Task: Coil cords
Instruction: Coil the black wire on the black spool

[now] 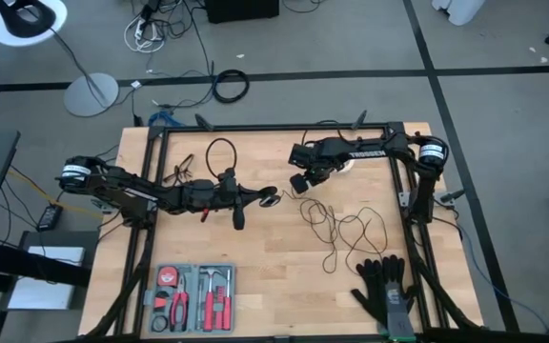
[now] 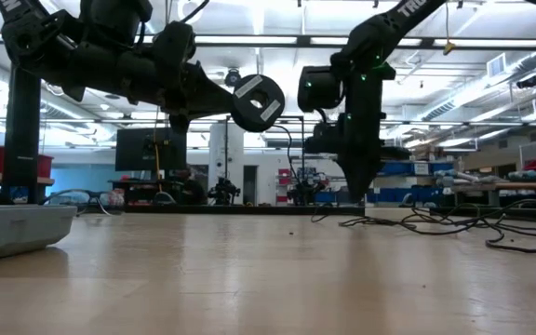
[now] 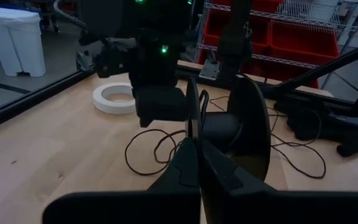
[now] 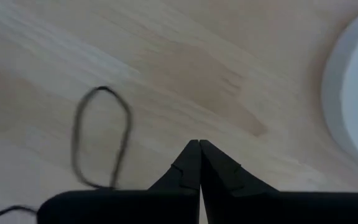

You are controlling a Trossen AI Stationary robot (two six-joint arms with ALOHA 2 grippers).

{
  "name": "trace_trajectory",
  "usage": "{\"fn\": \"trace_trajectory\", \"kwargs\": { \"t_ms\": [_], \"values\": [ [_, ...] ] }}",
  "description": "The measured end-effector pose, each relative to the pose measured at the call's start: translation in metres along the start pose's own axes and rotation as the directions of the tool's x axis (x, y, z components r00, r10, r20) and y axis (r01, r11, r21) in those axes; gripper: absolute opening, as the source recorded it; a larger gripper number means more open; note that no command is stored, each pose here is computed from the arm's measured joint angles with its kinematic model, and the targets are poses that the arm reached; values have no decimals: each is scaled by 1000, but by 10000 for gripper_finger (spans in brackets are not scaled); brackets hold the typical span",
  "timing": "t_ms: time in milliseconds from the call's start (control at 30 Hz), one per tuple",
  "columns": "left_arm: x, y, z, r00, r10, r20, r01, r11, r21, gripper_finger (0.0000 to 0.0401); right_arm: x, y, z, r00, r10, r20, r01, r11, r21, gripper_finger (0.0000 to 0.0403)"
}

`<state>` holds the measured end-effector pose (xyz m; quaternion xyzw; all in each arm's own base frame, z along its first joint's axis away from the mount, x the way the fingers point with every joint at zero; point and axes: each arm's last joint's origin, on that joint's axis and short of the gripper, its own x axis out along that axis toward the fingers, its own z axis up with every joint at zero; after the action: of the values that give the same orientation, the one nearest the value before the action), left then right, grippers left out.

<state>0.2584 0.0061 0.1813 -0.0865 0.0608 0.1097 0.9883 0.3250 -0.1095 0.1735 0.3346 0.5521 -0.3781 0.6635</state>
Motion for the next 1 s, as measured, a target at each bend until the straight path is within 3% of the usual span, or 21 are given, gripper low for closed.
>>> {"fn": "trace_trajectory", "kwargs": {
  "t_ms": [300, 633, 867, 1000],
  "values": [
    [0, 0, 0, 1000, 0, 1, 0, 1000, -2, 0, 26, -8, -13, 1000, 24, 11, -24, 999, 29, 1],
    [0, 0, 0, 1000, -1, 2, 1, 1000, -3, 0, 35, -13, -21, 999, 36, -4, -36, 998, 46, 1],
    [0, 0, 0, 1000, -1, 1, 1, 1000, -3, 0, 16, -11, -24, 999, 37, -28, -38, 998, -43, 2],
    [0, 0, 0, 1000, -1, 0, 1, 1000, -2, 0, -11, -11, -25, 996, 72, 44, -69, 996, -58, 1]
  ]
}}
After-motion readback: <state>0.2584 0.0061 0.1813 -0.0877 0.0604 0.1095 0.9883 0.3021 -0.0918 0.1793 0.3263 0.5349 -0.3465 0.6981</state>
